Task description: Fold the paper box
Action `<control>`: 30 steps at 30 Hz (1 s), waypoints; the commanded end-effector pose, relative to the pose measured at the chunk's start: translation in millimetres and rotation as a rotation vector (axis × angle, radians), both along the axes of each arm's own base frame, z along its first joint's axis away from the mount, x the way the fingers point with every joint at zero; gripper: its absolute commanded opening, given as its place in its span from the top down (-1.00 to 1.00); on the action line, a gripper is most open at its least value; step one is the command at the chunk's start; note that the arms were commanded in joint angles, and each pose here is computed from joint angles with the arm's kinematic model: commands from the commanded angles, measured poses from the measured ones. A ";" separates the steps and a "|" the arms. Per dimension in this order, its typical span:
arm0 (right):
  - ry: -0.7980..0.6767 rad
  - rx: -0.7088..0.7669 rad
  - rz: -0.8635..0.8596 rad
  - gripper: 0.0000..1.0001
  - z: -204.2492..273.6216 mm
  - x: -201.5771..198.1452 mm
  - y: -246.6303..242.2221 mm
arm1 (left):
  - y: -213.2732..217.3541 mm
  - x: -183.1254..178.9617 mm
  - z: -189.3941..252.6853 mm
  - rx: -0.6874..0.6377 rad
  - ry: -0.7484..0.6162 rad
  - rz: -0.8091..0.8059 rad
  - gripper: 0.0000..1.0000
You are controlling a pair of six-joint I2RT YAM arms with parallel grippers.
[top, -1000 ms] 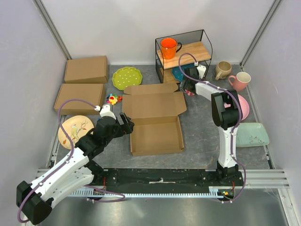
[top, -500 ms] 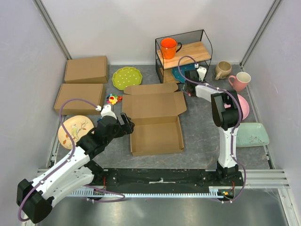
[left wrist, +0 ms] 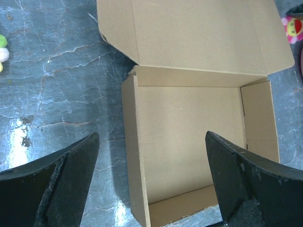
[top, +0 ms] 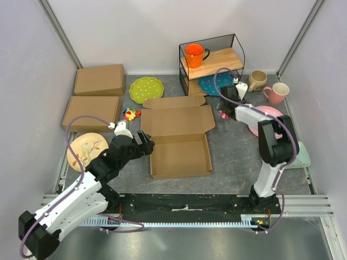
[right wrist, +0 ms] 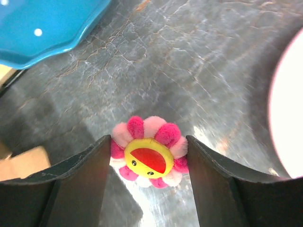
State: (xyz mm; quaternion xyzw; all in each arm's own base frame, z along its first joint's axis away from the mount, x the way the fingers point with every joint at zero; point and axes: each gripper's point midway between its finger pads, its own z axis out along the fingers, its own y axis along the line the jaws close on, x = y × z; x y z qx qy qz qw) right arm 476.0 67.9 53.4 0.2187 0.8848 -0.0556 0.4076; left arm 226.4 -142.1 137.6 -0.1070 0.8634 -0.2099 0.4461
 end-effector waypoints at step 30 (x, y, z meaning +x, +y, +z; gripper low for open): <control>0.019 0.135 0.741 -0.87 63.3 -262.7 224.8 | 9.3 -8.9 14.2 -0.088 -0.024 0.060 -0.99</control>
